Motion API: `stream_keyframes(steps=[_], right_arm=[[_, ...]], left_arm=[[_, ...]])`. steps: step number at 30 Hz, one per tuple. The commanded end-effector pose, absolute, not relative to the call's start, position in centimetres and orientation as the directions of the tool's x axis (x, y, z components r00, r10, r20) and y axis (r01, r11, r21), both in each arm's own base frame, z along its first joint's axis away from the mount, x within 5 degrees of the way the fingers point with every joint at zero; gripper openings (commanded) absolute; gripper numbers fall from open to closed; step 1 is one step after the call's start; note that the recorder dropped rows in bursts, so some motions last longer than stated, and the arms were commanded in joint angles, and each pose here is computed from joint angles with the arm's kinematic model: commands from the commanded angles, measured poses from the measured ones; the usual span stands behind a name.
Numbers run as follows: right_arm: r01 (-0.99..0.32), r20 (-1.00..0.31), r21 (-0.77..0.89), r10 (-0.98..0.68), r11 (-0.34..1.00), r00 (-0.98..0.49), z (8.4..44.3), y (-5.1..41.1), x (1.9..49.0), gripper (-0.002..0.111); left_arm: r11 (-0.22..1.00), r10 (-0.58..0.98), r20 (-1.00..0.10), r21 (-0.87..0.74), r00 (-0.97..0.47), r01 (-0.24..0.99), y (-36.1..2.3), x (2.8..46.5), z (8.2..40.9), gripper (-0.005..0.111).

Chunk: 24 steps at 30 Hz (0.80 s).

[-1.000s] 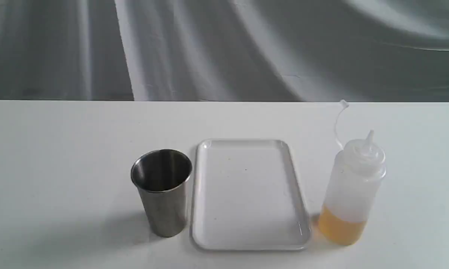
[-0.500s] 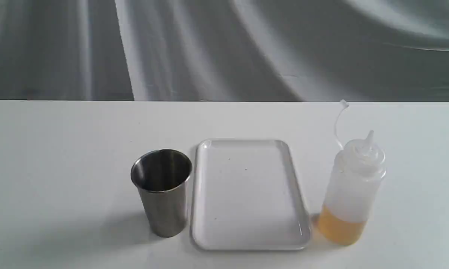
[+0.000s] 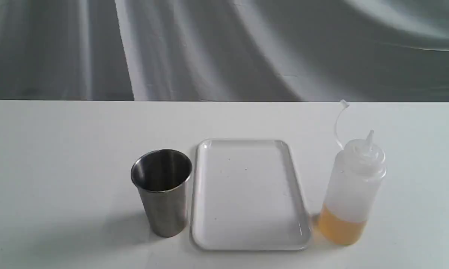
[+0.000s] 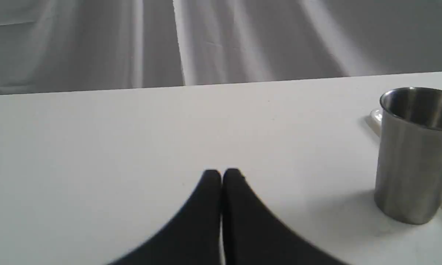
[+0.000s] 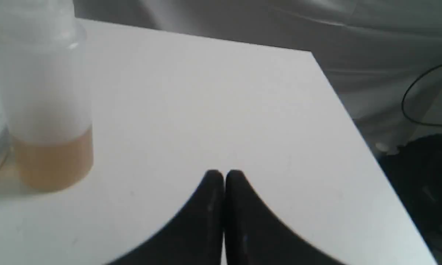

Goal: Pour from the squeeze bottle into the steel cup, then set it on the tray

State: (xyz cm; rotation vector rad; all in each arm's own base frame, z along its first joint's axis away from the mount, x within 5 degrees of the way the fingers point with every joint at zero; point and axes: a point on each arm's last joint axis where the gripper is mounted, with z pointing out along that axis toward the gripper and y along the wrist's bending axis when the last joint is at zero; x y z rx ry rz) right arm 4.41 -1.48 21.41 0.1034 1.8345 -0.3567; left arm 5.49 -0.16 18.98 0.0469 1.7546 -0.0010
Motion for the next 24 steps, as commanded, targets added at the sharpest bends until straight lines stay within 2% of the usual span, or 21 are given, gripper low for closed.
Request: stream_keyframes(steps=[1,5,12,20,24], right_arm=[[0.279,-0.97,-0.189,-0.134,0.942,-0.203,25.4,-1.2,3.3,0.0],[0.297,-0.974,-0.205,-0.166,0.933,-0.151,29.4,-1.1,2.6,0.0],[0.297,-0.951,-0.249,-0.175,0.922,-0.253,33.7,-2.0,4.7,0.0],[0.287,-0.94,-0.244,-0.154,0.926,-0.303,36.9,-2.8,7.4,0.0],[0.305,-0.962,-0.184,-0.109,0.934,-0.249,37.6,-3.1,8.4,0.0]], left_arm=[[0.999,0.026,-0.984,0.021,-0.177,0.03,-0.2,5.5,18.9,0.0],[0.999,0.026,-0.984,0.021,-0.177,0.03,-0.2,5.5,18.9,0.0],[0.999,0.024,-0.984,0.019,-0.177,0.03,-0.2,5.5,18.9,0.0],[0.999,0.027,-0.984,0.022,-0.177,0.03,-0.2,5.5,18.9,0.0],[0.999,0.027,-0.984,0.022,-0.177,0.03,-0.2,5.5,18.9,0.0]])
